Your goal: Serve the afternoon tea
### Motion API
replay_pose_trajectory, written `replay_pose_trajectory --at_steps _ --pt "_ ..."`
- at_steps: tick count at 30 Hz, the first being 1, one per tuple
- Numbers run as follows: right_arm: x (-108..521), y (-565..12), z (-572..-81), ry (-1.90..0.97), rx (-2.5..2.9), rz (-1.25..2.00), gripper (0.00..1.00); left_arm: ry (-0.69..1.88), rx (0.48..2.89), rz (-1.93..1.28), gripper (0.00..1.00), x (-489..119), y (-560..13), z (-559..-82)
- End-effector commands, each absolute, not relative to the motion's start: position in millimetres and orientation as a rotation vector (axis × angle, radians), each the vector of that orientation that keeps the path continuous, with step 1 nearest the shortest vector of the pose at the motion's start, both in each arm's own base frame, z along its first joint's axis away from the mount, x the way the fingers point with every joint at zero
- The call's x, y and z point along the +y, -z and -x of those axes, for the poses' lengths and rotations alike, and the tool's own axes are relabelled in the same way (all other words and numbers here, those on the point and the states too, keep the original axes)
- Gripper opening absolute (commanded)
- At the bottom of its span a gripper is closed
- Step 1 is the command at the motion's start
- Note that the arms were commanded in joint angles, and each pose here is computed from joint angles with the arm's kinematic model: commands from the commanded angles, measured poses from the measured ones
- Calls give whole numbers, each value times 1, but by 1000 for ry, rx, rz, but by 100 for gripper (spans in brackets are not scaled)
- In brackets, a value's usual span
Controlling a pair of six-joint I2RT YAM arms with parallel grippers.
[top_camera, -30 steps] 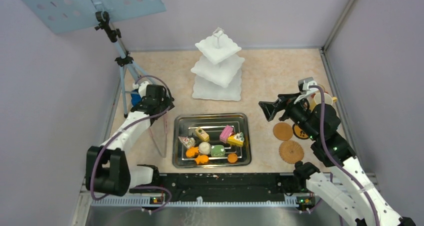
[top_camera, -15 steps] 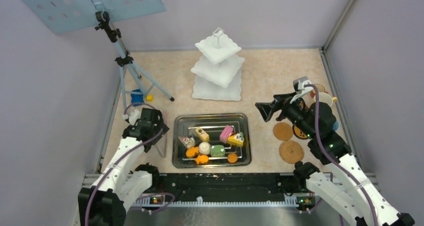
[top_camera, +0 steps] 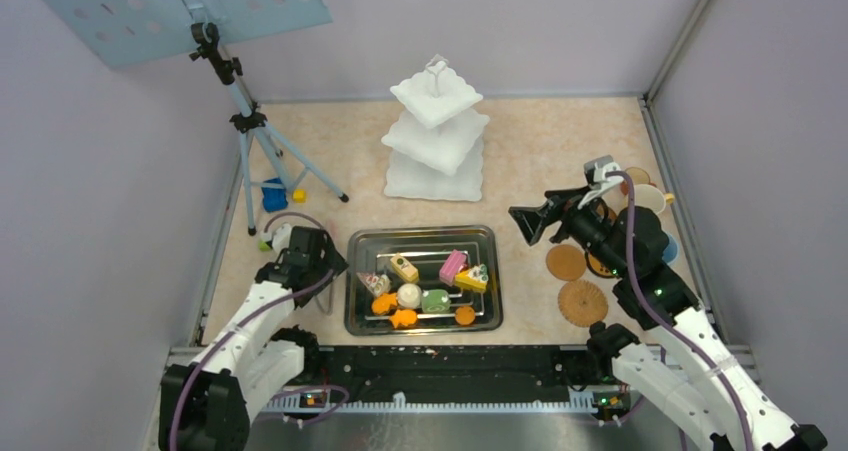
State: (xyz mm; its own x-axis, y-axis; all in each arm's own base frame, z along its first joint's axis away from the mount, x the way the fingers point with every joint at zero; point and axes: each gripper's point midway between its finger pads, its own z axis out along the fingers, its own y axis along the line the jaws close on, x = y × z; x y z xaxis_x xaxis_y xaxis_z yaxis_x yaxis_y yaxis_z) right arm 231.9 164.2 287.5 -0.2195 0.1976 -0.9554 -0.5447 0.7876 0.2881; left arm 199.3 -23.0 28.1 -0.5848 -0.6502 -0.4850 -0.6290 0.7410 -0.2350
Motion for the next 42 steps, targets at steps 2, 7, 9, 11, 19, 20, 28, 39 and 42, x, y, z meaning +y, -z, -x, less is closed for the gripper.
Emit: replay_pose_trajectory --at_steps 2,7,9,11,19,20,28,39,42 --pt "171 -295 -233 -730 1630 285 97 71 2326 917 97 -25 -30 -224" --pt "172 -296 -234 -740 1624 280 97 41 2306 936 91 -23 -26 -241" --pt "173 -298 -234 -744 1620 279 97 12 2308 938 88 -20 -21 -245" --pt "173 -297 -234 -746 1623 280 97 -20 2315 943 84 -18 -15 -248" --pt "173 -294 -235 -744 1635 276 97 -31 2351 1005 89 -20 -3 -242" --pt "173 -294 -235 -746 1632 275 97 -17 2349 1014 91 -21 -2 -239" --pt "179 -293 -235 -781 1634 276 96 1 2400 1025 93 -26 10 -229" --pt "178 -296 -235 -790 1623 260 95 -157 2591 985 89 -25 24 -225" --pt "178 -298 -235 -792 1616 254 95 -168 2580 985 87 -23 23 -227"
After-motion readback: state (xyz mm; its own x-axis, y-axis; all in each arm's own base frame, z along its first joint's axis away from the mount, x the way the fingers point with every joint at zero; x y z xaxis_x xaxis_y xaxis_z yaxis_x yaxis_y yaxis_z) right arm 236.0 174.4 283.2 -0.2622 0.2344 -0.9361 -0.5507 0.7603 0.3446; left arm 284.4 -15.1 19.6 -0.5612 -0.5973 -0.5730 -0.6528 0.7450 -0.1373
